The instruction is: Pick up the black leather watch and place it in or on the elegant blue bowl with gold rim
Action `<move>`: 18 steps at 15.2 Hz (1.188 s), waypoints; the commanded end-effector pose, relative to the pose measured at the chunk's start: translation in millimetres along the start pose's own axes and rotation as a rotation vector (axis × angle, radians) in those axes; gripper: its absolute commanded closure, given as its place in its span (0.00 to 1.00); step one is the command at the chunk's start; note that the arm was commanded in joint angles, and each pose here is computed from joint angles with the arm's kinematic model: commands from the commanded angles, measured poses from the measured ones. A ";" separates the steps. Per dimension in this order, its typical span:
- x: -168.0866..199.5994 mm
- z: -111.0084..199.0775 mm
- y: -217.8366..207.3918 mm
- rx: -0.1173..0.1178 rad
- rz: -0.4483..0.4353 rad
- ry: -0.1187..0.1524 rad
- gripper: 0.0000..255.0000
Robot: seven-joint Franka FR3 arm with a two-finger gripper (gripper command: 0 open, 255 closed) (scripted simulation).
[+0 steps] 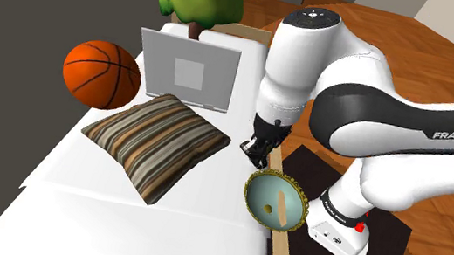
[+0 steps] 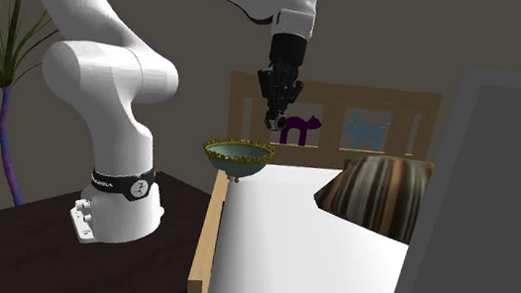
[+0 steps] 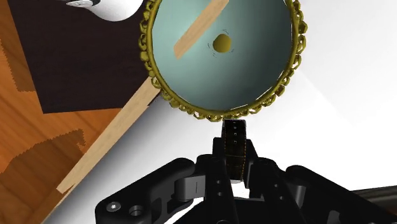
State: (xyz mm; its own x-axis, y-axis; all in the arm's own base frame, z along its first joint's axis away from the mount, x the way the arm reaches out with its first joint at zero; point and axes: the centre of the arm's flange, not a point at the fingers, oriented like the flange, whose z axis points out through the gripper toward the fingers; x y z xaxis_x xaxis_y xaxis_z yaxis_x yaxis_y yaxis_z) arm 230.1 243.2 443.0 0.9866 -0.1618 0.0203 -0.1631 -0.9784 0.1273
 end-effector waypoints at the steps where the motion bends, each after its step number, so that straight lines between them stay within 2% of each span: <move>1: -23.5 0.7 8.5 0.001 0.000 -0.001 1.00; 5: -81.2 2.7 30.8 0.001 0.000 -0.001 1.00; 18: -82.6 71.0 22.0 0.001 0.000 -0.001 1.00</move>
State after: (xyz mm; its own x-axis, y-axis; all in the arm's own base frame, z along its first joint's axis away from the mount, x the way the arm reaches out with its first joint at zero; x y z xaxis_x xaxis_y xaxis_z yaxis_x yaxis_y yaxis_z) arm 144.5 224.8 378.5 0.9866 -0.1622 0.0192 -0.1633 -0.9784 0.1269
